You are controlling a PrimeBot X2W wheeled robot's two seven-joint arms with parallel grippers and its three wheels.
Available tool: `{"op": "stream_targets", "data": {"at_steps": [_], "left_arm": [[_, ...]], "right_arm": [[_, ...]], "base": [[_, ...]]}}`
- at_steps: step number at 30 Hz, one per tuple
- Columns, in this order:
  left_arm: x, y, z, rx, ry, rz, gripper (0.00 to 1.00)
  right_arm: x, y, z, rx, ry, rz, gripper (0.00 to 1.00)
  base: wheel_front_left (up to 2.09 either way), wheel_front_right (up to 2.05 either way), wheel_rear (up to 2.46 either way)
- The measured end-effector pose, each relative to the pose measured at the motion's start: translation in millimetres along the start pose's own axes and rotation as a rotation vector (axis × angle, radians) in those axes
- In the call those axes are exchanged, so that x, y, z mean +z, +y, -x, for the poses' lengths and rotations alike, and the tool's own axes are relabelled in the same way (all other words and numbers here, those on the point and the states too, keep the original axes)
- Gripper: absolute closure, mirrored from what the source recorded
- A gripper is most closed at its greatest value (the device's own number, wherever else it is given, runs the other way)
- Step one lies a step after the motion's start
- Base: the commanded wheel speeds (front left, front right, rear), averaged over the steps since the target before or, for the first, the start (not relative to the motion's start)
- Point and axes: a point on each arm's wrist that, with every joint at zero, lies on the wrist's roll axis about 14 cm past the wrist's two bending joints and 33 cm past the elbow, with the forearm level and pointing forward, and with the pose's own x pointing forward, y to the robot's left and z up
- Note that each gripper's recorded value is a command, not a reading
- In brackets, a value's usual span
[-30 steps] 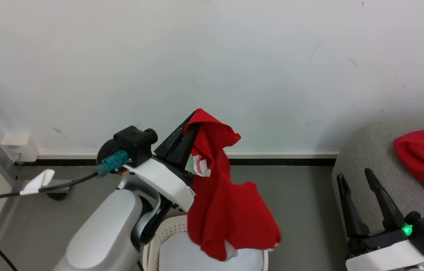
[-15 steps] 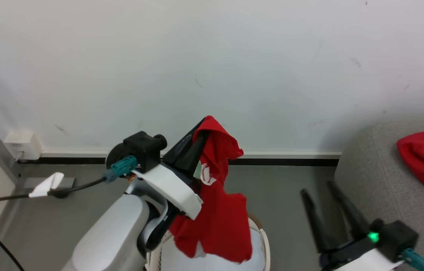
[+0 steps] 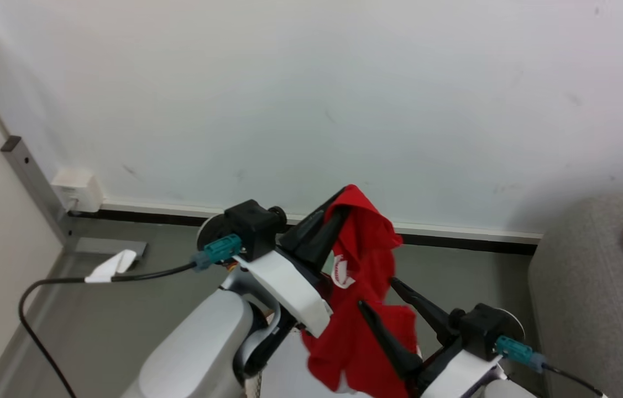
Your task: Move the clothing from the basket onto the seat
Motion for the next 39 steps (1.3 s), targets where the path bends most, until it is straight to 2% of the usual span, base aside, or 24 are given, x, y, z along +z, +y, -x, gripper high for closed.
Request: {"op": "stream_targets", "data": {"at_steps": [7, 11, 17, 18, 19, 20, 21, 29, 39], "left_arm": [[4.3, -11.3, 4.8, -0.021, -0.002, 0.015, 1.0], [7.3, -20.2, 7.6, -0.037, -0.008, 0.023, 1.0], [14.9, -28.9, 11.7, -0.056, -0.022, 0.033, 1.0], [15.9, -29.6, 12.5, -0.056, -0.023, 0.034, 1.0], [17.1, -30.1, 13.4, -0.056, -0.025, 0.034, 1.0], [18.1, -30.0, 14.4, -0.055, -0.026, 0.035, 1.0], [18.3, -29.1, 15.6, -0.051, -0.025, 0.035, 1.0], [16.7, -18.6, 21.5, -0.02, -0.016, 0.025, 1.0], [-0.9, 0.2, 25.4, 0.035, 0.019, 0.041, 1.0]], "right_arm": [[-30.0, 0.1, -16.8, 0.039, 0.132, 0.007, 0.0], [-60.0, -2.7, -19.8, 0.034, 0.27, 0.01, 0.0], [-72.9, 5.2, -35.4, 0.041, 0.33, -0.016, 0.0], [-75.1, 6.4, -37.1, 0.04, 0.338, -0.021, 0.05], [-75.5, 8.0, -39.8, 0.045, 0.341, -0.022, 0.53], [-75.2, 8.8, -42.7, 0.048, 0.342, -0.022, 0.68], [-73.4, 10.1, -46.2, 0.051, 0.335, -0.026, 1.0], [-72.6, 18.0, -52.7, 0.075, 0.332, -0.037, 1.0], [-47.5, -3.6, -48.2, 0.008, 0.24, -0.069, 1.0]], "base": [[0.0, 0.0, 0.0], [0.0, 0.0, 0.0], [0.0, 0.0, 0.0], [0.0, 0.0, 0.0], [0.0, 0.0, 0.0], [0.0, 0.0, 0.0], [0.0, 0.0, 0.0], [0.0, 0.0, 0.0], [0.0, 0.0, 0.0]]}}
